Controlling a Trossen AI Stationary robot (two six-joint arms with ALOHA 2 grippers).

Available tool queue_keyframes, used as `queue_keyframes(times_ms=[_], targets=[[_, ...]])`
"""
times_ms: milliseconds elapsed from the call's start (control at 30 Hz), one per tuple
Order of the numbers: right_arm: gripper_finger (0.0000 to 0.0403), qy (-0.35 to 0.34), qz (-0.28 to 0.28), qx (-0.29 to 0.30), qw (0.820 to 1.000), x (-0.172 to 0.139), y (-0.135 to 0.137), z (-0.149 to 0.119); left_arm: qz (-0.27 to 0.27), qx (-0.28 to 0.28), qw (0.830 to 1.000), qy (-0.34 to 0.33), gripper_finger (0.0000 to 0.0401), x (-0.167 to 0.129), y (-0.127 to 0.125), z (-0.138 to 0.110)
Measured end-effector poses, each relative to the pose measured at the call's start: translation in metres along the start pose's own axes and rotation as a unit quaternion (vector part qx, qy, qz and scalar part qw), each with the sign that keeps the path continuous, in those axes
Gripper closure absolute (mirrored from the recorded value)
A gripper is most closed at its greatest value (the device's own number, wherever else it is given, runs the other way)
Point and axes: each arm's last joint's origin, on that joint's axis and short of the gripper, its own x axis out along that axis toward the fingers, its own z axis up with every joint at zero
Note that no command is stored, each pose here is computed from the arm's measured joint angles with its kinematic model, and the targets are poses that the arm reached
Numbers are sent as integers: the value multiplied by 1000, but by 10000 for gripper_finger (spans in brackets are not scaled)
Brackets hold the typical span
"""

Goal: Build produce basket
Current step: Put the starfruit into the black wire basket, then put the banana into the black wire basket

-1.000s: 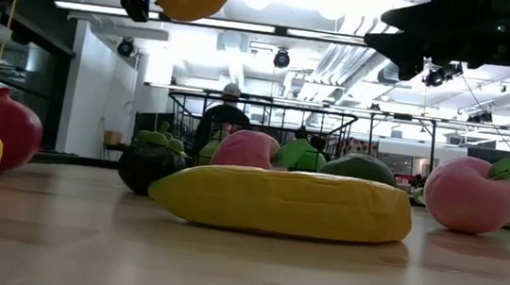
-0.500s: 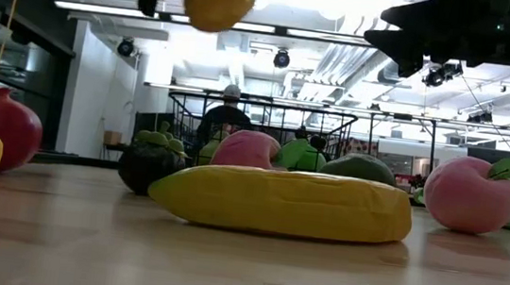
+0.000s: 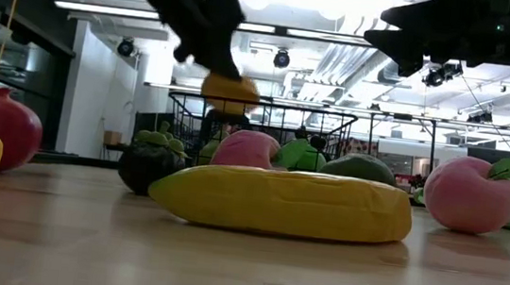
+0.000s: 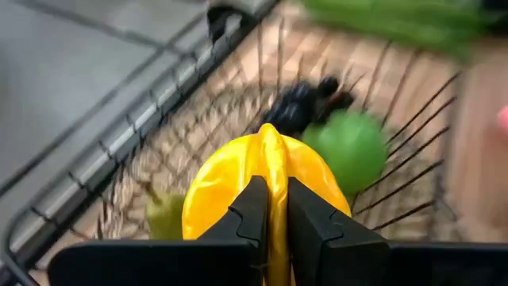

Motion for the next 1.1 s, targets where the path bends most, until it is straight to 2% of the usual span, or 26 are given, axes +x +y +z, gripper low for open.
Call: queue_keyframes(times_ms=[133, 233, 567, 767, 1100], targets=[[167, -1, 0, 0, 1000, 0, 0, 0, 18, -6, 999, 40, 384, 25, 9, -12], [167, -1, -2, 0, 1000, 0, 0, 0, 9, -16, 998, 59, 384, 37, 14, -18], [167, -1, -3, 0, 1000, 0, 0, 0, -3, -24, 997, 76, 378, 44, 15, -23], [167, -1, -3, 0, 1000, 0, 0, 0, -30, -25, 996, 86, 341, 44, 14, -25], [167, -1, -3, 0, 1000, 0, 0, 0, -30, -21, 994, 102, 268, 43, 14, -27]])
